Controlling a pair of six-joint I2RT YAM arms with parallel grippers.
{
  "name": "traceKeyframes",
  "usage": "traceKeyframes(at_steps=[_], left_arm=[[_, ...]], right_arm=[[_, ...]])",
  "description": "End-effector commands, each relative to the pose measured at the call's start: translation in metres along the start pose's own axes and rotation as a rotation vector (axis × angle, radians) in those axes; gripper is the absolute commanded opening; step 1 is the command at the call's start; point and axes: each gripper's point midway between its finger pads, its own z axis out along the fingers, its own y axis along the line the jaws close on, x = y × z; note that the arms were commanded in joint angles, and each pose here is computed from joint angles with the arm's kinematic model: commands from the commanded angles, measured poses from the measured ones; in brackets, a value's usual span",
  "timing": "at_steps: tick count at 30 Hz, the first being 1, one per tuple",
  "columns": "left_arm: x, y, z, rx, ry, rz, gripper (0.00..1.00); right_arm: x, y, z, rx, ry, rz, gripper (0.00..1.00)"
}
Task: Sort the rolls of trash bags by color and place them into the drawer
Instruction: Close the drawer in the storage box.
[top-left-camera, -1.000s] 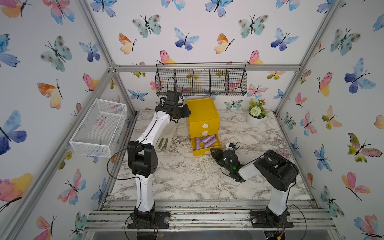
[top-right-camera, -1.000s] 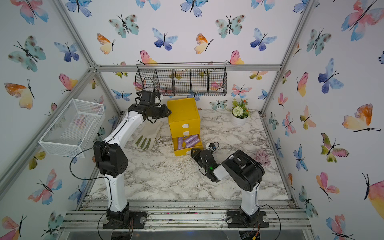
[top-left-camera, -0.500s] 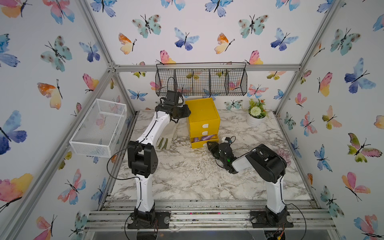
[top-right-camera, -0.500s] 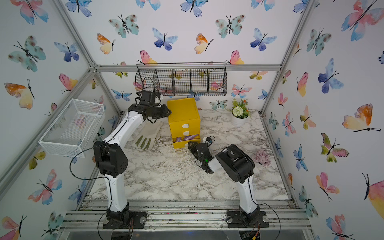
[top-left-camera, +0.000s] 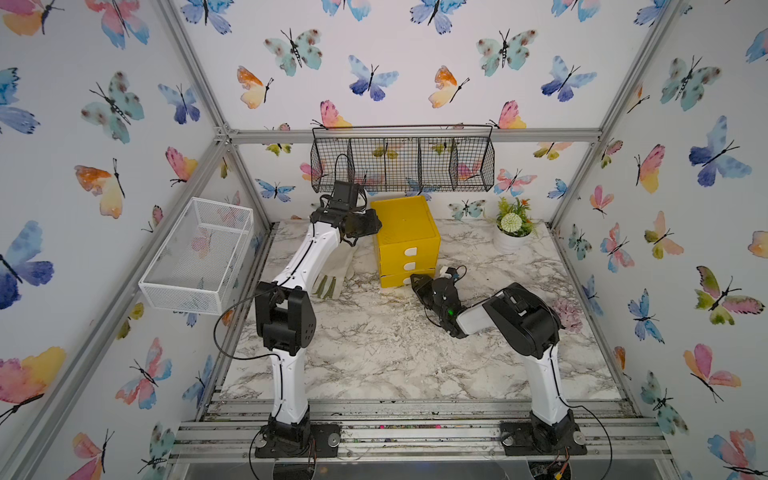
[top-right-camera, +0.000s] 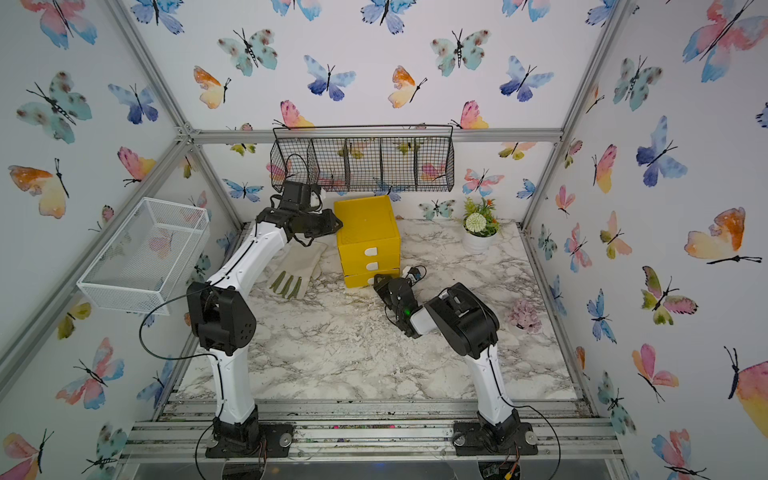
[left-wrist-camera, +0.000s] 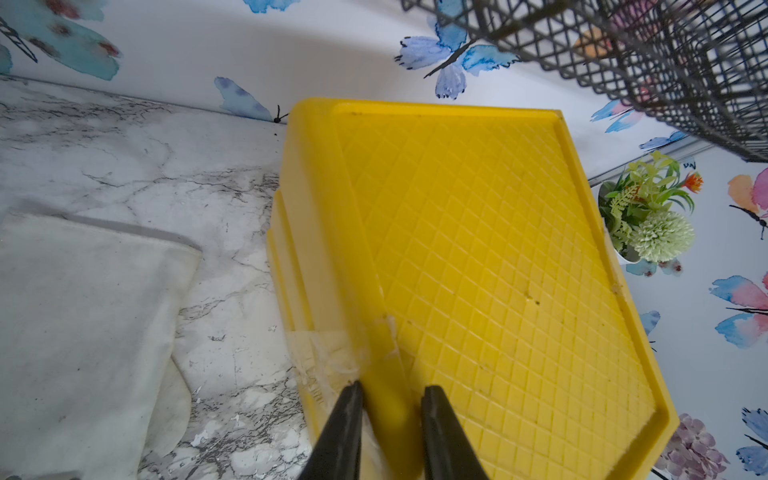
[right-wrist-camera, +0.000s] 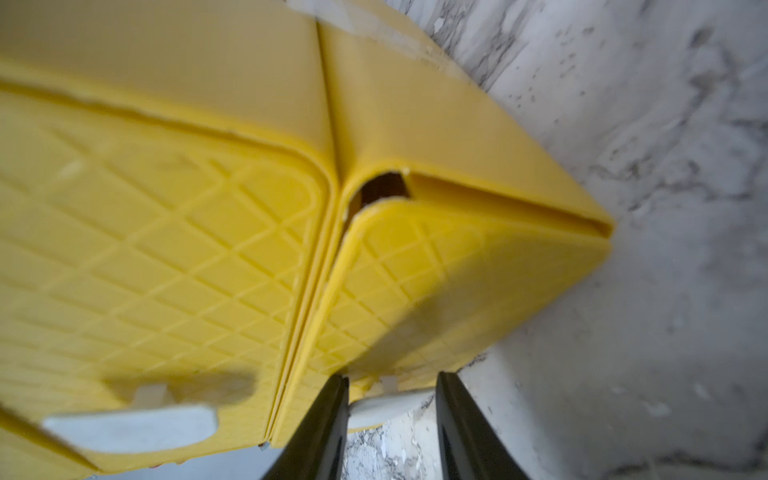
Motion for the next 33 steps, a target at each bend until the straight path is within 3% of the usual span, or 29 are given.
traceKeyframes(at_steps=[1,8,17,21,26,33], left_arm=[[0.045,0.001,0.017,0.008,0.165,-0.002,0.26],[0.043,-0.001,0.014,0.008,0.163,0.002,0.28],[0.016,-0.009,-0.018,-0.023,0.048,0.043,0.53],[-0.011,-0.025,-0.063,-0.02,-0.085,0.083,0.7],[-0.024,-0.044,-0.126,0.007,-0.257,0.137,0.72],[0.024,-0.018,-0.189,-0.036,-0.472,0.124,0.7]], right_arm=[[0.003,-0.012,0.01,0.022,0.002,0.011,0.39],[-0.002,0.001,0.0,-0.034,-0.013,-0.024,0.4],[-0.002,0.031,-0.061,-0.057,0.059,-0.225,0.51],[-0.009,0.047,-0.101,-0.022,0.088,-0.421,0.58],[-0.032,0.061,-0.147,0.094,0.077,-0.713,0.65],[-0.093,0.066,-0.212,0.253,-0.156,-0.909,0.77]])
